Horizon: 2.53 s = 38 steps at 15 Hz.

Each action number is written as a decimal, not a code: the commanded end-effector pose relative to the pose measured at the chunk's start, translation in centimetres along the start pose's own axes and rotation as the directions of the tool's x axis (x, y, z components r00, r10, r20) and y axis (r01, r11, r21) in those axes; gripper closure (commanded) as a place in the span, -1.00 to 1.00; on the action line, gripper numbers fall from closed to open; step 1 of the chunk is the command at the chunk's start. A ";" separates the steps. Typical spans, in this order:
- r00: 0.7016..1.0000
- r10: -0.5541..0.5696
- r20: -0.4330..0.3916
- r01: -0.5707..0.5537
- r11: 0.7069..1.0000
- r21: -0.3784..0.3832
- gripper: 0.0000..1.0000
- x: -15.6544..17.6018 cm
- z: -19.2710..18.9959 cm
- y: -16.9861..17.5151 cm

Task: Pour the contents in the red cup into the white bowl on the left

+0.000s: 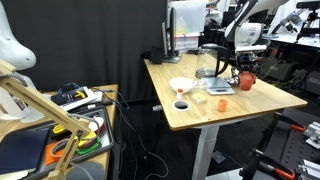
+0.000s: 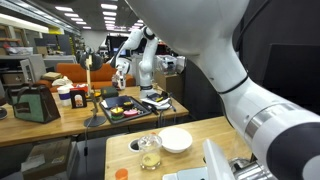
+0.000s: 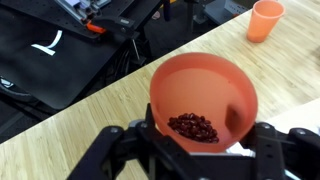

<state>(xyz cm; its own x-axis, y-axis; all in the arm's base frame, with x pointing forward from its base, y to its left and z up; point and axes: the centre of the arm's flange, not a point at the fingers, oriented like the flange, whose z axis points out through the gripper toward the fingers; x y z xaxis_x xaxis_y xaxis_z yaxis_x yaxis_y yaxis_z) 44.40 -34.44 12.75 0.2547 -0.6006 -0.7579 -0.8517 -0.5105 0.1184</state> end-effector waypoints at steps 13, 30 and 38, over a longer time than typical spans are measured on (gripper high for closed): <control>0.929 0.337 -0.151 -0.287 0.917 0.278 0.06 -4.4 -2.6 -4.9; 0.925 0.329 -0.191 -0.272 0.923 0.271 0.06 -5.4 -3.5 -6.5; 0.935 0.265 -0.235 -0.210 0.949 0.237 0.06 -10.0 -2.9 -15.4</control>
<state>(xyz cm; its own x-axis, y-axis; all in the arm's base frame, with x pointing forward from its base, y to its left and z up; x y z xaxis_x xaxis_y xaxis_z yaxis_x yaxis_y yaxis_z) 55.08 -24.13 19.73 0.1199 -0.8349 -0.5373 -0.9696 -0.2148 0.1174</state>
